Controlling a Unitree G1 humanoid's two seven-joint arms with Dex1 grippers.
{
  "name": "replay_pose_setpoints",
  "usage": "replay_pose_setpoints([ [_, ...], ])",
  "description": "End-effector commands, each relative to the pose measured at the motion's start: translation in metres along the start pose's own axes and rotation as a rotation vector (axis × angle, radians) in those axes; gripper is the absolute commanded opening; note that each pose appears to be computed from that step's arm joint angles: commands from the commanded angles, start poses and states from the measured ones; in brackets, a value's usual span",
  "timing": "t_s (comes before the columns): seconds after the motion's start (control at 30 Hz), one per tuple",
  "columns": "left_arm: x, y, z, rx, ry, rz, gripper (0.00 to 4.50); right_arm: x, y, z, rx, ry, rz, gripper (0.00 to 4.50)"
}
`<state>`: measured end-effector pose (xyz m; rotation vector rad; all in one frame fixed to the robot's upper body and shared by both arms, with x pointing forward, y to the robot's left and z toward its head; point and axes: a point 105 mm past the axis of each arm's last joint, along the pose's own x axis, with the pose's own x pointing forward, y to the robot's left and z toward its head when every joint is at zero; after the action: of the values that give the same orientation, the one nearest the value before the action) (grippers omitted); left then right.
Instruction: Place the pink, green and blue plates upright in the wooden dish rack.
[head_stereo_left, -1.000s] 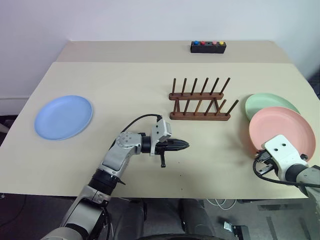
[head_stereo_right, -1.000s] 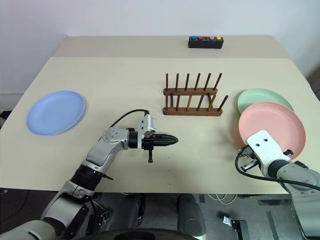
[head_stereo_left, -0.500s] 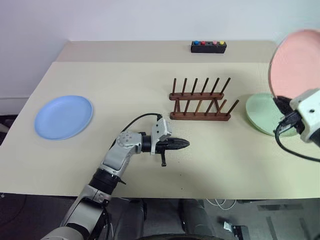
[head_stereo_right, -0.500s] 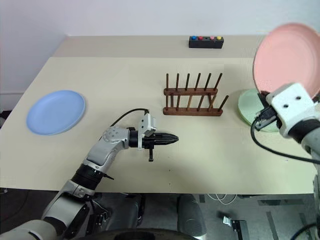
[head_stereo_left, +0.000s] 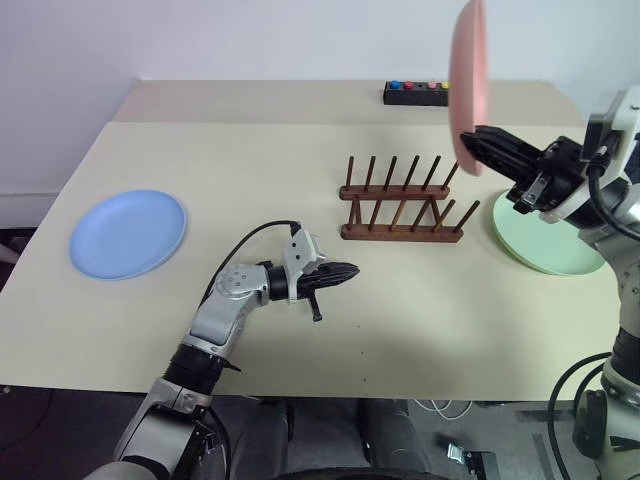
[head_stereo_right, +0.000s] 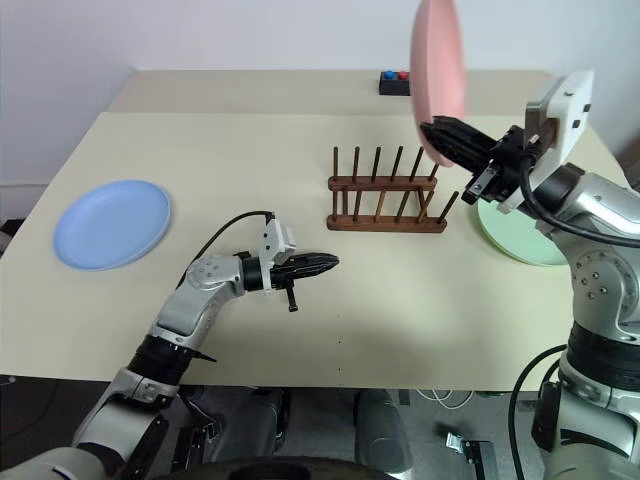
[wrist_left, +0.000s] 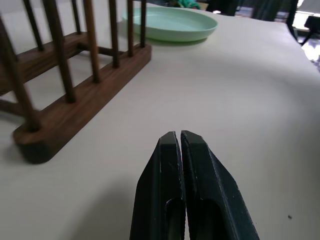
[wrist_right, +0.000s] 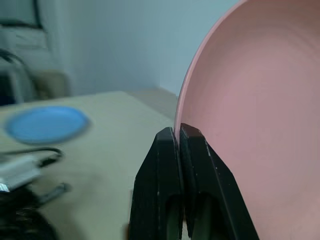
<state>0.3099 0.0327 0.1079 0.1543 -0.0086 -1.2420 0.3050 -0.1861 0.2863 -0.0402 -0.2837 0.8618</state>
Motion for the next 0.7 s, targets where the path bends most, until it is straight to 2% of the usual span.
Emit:
replay_pose_setpoints([
  [0.03,-0.004,0.0,0.012,0.031,-0.033,0.025,0.1,-0.001,-0.004,0.008,0.063,-0.053,0.047,0.01],
  [0.17,-0.006,0.0,0.011,0.032,-0.028,0.044,0.1,-0.003,-0.021,0.004,0.163,-0.069,0.037,0.01],
  [0.7,-0.01,0.001,0.01,0.032,-0.017,0.072,0.1,-0.009,-0.042,-0.005,0.299,-0.055,0.066,0.01],
])
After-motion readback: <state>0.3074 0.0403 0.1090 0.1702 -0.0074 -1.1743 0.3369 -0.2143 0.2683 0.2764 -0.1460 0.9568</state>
